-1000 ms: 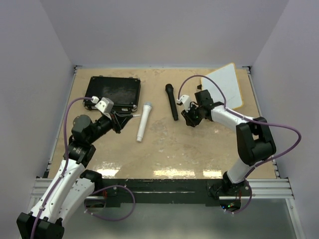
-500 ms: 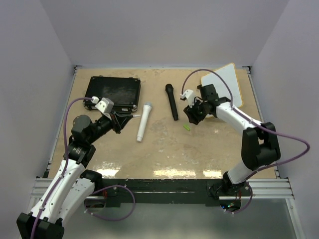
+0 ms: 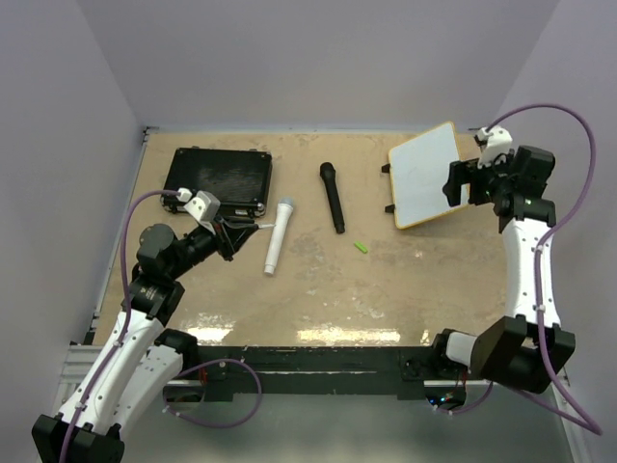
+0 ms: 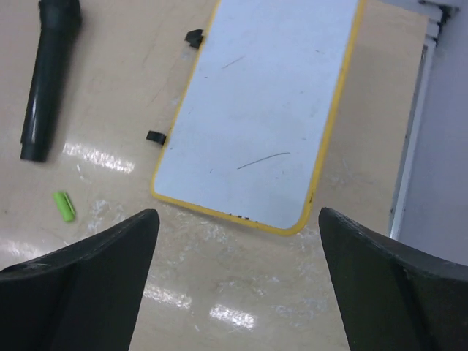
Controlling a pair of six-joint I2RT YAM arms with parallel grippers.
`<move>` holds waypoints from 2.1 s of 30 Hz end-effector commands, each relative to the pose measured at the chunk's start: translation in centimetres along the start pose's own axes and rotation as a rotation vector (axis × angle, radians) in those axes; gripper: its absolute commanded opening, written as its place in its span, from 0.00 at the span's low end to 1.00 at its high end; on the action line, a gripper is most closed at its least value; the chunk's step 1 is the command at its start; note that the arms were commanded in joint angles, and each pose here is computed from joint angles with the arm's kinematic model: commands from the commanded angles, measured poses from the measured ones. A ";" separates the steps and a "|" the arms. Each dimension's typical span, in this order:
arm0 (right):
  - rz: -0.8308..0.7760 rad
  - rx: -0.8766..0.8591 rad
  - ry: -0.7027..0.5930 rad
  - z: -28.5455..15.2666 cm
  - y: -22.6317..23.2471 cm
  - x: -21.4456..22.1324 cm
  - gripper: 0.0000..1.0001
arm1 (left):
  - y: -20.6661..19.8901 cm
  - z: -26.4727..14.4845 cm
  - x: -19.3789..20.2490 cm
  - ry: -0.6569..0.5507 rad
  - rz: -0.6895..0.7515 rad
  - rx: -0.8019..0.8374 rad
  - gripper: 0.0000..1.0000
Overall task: Write a sentence on the whiteboard
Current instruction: Pick up the whiteboard stand from the center of the board.
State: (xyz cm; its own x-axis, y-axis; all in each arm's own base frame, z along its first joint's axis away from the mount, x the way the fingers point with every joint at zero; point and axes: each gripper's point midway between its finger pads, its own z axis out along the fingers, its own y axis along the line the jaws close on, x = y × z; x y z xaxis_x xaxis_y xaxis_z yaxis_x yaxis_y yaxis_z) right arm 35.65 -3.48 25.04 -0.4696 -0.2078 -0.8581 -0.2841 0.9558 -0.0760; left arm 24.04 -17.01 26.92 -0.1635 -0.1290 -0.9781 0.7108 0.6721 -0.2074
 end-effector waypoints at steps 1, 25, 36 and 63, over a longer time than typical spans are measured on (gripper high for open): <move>0.281 0.194 -0.061 0.3 -4.5 -1.3 0.98 | -0.6 -0.1 -1.8 -0.053 0.040 0.031 0.00; 0.448 -0.073 -0.022 12.5 -8.5 0.4 0.74 | -0.5 0.2 -1.4 -0.039 0.036 0.032 0.00; 0.436 -0.182 0.028 17.2 -6.5 0.7 0.49 | -0.1 0.4 -1.2 -0.028 0.035 0.021 0.00; 0.486 -0.207 -0.032 15.1 -5.9 -2.0 0.36 | -0.1 0.4 -1.2 -0.026 0.042 0.024 0.00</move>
State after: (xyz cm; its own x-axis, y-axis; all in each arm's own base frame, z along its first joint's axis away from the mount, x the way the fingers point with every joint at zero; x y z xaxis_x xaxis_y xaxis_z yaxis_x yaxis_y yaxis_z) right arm 50.97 -5.70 15.63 -0.6339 0.2616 -0.7279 -0.1556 0.8787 0.4513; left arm 24.34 -17.30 26.22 -0.1892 -0.1191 -0.9747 0.7147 0.6639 -0.2199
